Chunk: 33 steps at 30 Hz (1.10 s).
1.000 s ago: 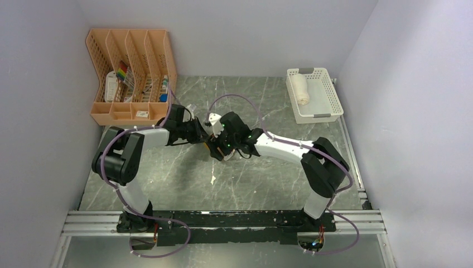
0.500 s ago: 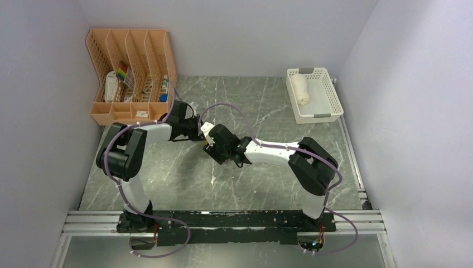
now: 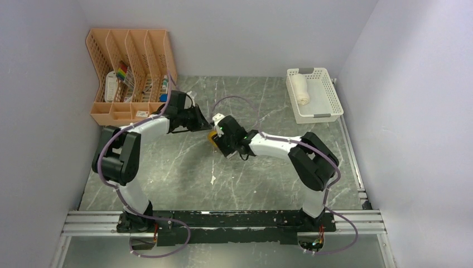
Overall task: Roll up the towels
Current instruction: Roll the towel at the center of the board.
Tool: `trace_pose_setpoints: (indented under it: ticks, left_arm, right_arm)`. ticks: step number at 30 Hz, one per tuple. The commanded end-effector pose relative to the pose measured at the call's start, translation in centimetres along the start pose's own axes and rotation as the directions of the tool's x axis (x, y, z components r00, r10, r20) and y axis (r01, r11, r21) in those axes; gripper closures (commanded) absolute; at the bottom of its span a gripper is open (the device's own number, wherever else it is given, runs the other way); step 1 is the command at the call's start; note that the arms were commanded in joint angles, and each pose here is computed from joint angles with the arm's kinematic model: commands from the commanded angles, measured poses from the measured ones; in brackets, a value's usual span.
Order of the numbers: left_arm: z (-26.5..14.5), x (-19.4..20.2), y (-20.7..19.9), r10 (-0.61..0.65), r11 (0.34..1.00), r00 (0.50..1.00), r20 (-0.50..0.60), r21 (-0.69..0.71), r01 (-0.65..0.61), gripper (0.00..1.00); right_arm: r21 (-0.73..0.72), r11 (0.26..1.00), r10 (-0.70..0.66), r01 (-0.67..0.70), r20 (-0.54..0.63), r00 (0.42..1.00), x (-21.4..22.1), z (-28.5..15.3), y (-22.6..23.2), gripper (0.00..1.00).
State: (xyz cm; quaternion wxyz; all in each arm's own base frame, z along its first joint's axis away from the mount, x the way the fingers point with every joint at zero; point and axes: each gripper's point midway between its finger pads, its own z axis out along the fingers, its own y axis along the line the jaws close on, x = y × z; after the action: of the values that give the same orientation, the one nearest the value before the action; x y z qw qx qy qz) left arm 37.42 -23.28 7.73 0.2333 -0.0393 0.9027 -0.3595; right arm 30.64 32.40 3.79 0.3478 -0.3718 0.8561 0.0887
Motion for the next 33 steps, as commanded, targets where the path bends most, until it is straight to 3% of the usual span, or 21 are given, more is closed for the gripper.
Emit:
trace_pose_setpoints:
  ticks: [1,9,20,27,33]
  left_arm:
    - [-2.2,-1.7,-2.1,0.040,0.999,0.997,0.072,0.015,-0.041,0.83]
    - [-2.0,1.1,-2.5,0.027,0.990,0.999,0.042,0.134,-0.033,0.81]
    - [-0.1,1.6,-3.1,0.030,0.972,0.999,0.022,0.232,-0.034,0.81]
    - [1.9,2.0,-2.6,0.027,0.971,1.000,-0.003,0.237,-0.025,0.81]
    - [3.1,2.5,-2.3,0.024,0.974,1.000,-0.019,0.224,-0.019,0.80]
  right_arm:
    - [-0.137,0.976,0.165,-0.171,-0.055,0.985,1.5,0.8,-0.8,0.54]
    - [-0.309,0.897,0.303,-0.316,-0.090,0.949,1.2,1.2,-1.1,0.57]
    - [-0.387,0.826,0.374,-0.410,-0.169,0.912,2.4,1.7,-1.0,0.58]
    - [-0.328,0.863,0.350,-0.384,-0.162,0.923,2.3,1.5,-2.6,0.56]
    - [-0.179,0.947,0.254,-0.267,-0.094,0.963,0.8,0.2,-5.1,0.40]
